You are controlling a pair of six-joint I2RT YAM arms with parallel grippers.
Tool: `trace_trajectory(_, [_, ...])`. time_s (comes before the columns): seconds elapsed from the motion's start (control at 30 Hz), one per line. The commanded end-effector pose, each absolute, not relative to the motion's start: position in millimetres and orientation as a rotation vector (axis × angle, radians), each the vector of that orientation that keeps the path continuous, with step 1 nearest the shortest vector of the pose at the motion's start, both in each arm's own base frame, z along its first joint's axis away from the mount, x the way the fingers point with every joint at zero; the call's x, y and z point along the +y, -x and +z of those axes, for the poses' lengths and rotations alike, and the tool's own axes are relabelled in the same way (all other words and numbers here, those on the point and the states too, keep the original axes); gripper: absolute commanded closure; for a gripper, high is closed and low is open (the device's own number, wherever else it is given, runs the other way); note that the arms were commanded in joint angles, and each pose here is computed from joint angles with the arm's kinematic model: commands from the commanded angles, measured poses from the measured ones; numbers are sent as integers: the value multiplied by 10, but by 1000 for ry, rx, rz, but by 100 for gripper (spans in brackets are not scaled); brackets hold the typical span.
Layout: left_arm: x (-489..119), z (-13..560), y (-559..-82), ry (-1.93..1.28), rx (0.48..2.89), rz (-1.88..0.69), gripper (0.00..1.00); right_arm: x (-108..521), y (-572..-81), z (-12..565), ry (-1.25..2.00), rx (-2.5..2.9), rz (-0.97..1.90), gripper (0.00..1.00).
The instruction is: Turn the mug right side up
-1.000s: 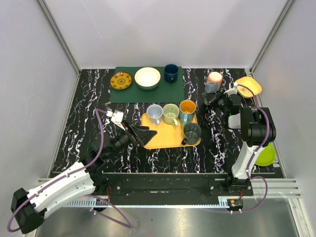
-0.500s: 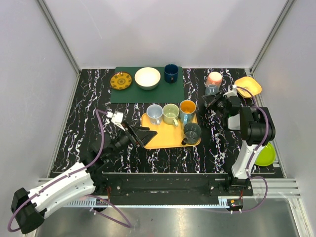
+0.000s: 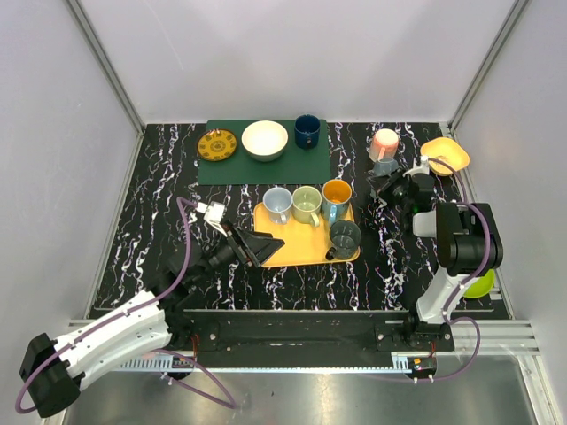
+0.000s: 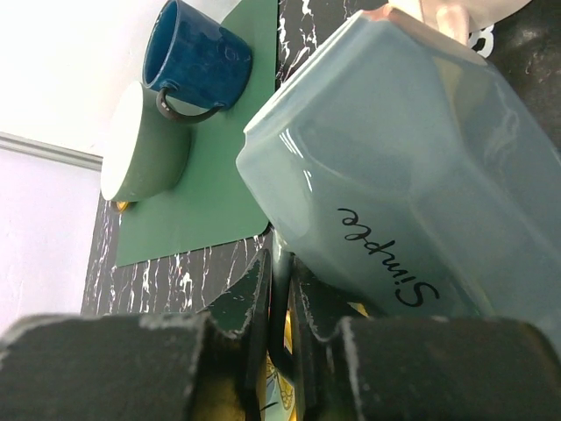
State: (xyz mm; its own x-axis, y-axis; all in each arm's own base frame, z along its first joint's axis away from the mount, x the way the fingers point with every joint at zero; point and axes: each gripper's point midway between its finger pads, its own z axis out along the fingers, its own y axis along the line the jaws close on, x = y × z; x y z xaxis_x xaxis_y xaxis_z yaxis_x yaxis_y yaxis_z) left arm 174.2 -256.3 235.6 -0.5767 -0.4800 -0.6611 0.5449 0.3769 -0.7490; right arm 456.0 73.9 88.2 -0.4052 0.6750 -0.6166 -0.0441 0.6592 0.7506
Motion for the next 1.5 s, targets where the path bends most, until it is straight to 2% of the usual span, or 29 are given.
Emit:
trace_trajectory(0.0, [-2573,2498,-1695,-76,1640,-1427,19,660,-4430,690,-585,1904,808,86])
trace_trajectory(0.17, [-2571,2439,-1677,-66,1650,-1438,19,692,-4383,719,-568,1875,835,80])
trace_trajectory(0.47, [-2616,2379,-1676,-71,1671,-1453,19,700,-4324,712,-590,1872,850,61])
trace_trajectory(0.9, [-2652,2346,-1680,-78,1689,-1458,19,652,-4073,728,-618,1916,796,51])
trace_trajectory(1.07, [-2665,2289,-1707,-87,1728,-1425,19,624,-3790,1193,-580,1897,706,48])
trace_trajectory(1.17, [-2678,2170,-1763,-115,1812,-1340,18,729,-3595,1581,-488,1945,564,48])
trace_trajectory(1.3, [-2795,1889,-1800,-320,2022,-1107,16,952,-3309,2077,-385,1961,584,49])
trace_trajectory(1.33, [-2834,1736,-1819,-357,2091,-1027,16,988,-3164,2077,-362,2000,578,49])
trace_trajectory(1.47, [-3010,1743,-1849,-505,2135,-800,13,972,-2912,2191,-353,2022,570,50])
